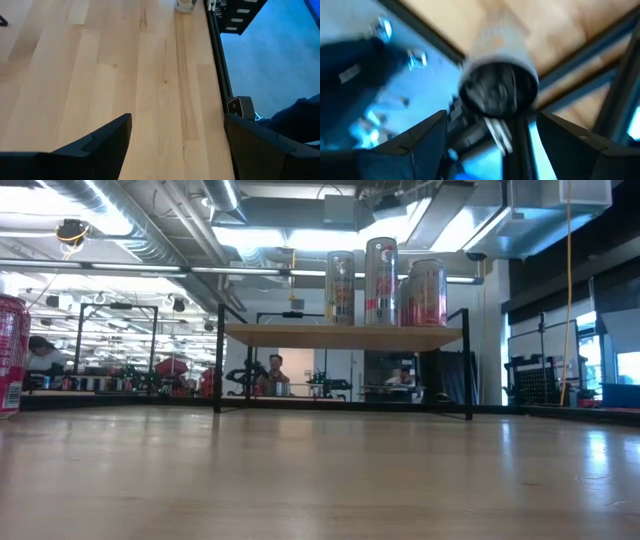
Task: Place canned beverage on shelf
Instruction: Put the white yellow soda can aligned with the other white yellow soda can on the shelf
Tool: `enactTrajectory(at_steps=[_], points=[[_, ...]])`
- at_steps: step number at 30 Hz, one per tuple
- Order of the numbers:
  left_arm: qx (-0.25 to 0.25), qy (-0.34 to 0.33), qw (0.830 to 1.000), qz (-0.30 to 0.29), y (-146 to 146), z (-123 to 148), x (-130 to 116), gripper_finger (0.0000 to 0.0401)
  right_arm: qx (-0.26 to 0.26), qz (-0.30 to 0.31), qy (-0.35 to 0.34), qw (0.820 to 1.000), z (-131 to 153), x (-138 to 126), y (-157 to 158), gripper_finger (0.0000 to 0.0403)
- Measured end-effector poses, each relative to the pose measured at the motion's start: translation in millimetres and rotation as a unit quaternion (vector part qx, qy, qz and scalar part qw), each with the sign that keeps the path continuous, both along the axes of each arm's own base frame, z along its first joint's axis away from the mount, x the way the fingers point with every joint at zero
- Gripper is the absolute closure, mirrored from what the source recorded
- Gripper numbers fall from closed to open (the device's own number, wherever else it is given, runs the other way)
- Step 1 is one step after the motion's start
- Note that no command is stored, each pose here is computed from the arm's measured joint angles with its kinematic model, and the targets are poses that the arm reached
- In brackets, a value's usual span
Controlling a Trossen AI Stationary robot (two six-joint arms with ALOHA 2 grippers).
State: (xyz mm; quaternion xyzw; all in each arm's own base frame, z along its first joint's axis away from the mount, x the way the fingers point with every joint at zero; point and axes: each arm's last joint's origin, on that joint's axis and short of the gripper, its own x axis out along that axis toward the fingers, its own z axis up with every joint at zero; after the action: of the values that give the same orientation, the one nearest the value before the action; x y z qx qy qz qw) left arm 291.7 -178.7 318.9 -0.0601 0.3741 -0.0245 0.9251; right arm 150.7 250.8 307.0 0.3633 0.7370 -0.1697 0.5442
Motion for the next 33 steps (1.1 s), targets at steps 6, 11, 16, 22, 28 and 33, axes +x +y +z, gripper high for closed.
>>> enactTrajectory(at_steps=[6, 11, 16, 22, 28, 33], points=[[0.005, 0.000, 1.000, -0.006, 0.0, 0.0, 0.0, 0.0096, 0.010, 0.031, -0.006, 0.999, -0.5, 0.2, 1.3, 0.0109], [0.002, 0.004, 1.000, -0.012, -0.3, -0.3, -0.4, 0.0096, -0.002, 0.027, 0.003, 1.000, -1.0, 1.5, -3.2, 0.0109], [-0.002, 0.006, 1.000, -0.015, -0.5, -0.3, -0.5, 0.0096, -0.001, 0.026, 0.002, 1.000, -0.9, 2.0, -3.1, 0.0082], [-0.002, 0.006, 1.000, -0.015, -0.5, -0.3, -0.5, 0.0096, -0.018, 0.017, -0.024, 0.999, -1.4, 3.3, -3.3, 0.0009], [-0.012, 0.008, 1.000, -0.017, -1.2, -0.1, -0.4, 0.0096, -0.003, 0.020, -0.043, 0.999, -0.5, 5.6, 0.0, 0.0046], [-0.026, 0.014, 0.999, -0.027, -2.2, 0.1, -0.5, 0.0096, -0.032, 0.006, -0.067, 0.997, -2.6, 4.2, 0.7, 0.0064]])
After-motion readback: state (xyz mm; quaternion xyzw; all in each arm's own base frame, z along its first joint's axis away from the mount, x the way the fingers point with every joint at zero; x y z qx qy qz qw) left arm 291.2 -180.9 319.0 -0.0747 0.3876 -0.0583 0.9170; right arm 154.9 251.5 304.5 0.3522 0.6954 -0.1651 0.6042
